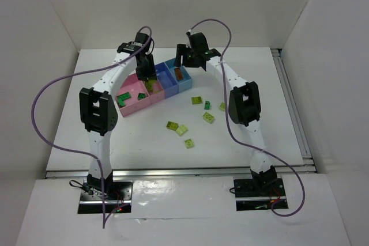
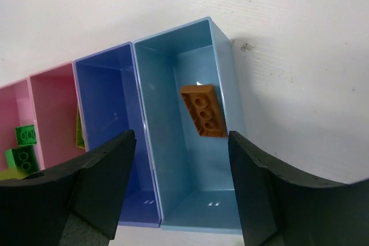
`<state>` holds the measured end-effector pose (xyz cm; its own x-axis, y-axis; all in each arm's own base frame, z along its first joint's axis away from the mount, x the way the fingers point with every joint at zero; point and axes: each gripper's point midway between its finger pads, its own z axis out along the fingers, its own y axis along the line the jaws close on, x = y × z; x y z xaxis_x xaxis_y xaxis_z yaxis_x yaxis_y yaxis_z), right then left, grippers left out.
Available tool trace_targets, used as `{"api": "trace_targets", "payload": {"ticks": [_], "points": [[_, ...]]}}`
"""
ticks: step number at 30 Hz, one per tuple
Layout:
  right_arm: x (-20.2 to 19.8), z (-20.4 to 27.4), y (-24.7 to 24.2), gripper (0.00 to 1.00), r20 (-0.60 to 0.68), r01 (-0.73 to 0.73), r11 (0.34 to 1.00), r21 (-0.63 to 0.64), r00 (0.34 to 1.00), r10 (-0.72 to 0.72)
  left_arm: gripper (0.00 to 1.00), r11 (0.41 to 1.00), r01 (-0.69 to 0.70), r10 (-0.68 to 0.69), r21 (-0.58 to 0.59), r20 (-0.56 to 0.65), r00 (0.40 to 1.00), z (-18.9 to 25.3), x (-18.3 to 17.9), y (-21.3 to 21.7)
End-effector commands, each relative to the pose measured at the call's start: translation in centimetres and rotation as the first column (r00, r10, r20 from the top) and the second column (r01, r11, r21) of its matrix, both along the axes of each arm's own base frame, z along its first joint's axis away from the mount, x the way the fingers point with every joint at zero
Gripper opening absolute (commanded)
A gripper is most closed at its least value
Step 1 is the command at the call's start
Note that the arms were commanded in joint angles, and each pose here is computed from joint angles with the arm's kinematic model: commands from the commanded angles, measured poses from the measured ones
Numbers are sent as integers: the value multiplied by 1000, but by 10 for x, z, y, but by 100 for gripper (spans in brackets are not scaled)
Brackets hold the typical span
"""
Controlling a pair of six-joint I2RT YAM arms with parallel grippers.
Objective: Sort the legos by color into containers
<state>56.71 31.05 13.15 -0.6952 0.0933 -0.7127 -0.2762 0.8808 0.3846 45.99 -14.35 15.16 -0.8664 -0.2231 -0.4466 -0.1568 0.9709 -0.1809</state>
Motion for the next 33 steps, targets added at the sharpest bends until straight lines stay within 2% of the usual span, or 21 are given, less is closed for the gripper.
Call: {"api": "trace_targets", "payload": {"ticks": [1, 2, 3, 4, 5, 6, 7, 9, 10, 12, 13, 15, 16, 17, 19, 25, 29, 33], "points": [[-8, 46, 0, 73, 74, -23, 1000, 16, 997, 22, 47, 999, -41, 43, 35, -53, 998, -14, 8, 9], [-11, 61, -3, 75, 100, -16, 1000, 22, 995, 13, 62, 998, -44, 48, 50, -72, 996, -24, 9, 11], [-12, 54, -10, 75, 93, -6, 1000, 19, 996, 4, 68, 998, -45, 48, 47, -62, 997, -21, 11, 10], [-17, 56, -12, 75, 84, 0, 1000, 25, 996, -2, 80, 998, -45, 48, 47, -62, 997, -21, 11, 10], [-18, 59, -14, 75, 93, 10, 1000, 22, 996, -12, 86, 998, -45, 48, 47, -62, 997, -21, 11, 10], [-29, 59, -19, 72, 73, 17, 1000, 24, 997, -18, 96, 998, -45, 48, 47, -62, 997, -21, 11, 10], [-33, 63, -19, 71, 90, 36, 999, 23, 995, -38, 99, 998, -46, 47, 39, -39, 998, -14, 13, 10], [-47, 84, -28, 71, 122, 46, 998, 34, 991, -50, 99, 998, -38, 39, 39, -25, 999, -6, 10, 11], [-58, 64, -37, 71, 86, 61, 998, 4, 994, -61, 99, 999, -38, 39, 39, -24, 999, -4, 8, 11], [-69, 73, -53, 73, 99, 115, 993, -12, 989, -113, 96, 999, -31, 31, 36, -1, 1000, 11, 1, 14], [-82, 50, -63, 75, 50, 130, 990, -57, 991, -127, 95, 999, -16, 16, 32, 13, 1000, 15, -3, 7], [-99, 48, -77, 75, 35, 160, 984, -81, 987, -157, 89, 996, 72, -73, 53, 21, 997, 11, -19, -10], [-111, 26, -83, 76, -4, 147, 982, -120, 989, -148, 88, 993, 114, -116, 44, 40, 992, 13, -25, -20], [-117, 16, -94, 78, -29, 161, 976, -146, 986, -167, 88, 986, 161, -164, 32, 113, 980, 32, -32, -39], [-129, -5, -106, 78, -77, 156, 970, -186, 982, -173, 88, 982, 186, -189, 46, 99, 977, 24, -49, -44], [-144, -48, -113, 81, -205, 120, 964, -239, 964, -171, 88, 981, 191, -193, 35, 94, 977, 24, -64, -50], [-145, -65, -118, 81, -235, 142, 951, -273, 949, -209, 88, 982, 173, -178, 72, 71, 981, 21, -66, -42], [-150, -81, -125, 71, -263, 161, 938, -307, 933, -246, 86, 987, 144, -151, 74, 91, 984, 28, -60, -32]]}}
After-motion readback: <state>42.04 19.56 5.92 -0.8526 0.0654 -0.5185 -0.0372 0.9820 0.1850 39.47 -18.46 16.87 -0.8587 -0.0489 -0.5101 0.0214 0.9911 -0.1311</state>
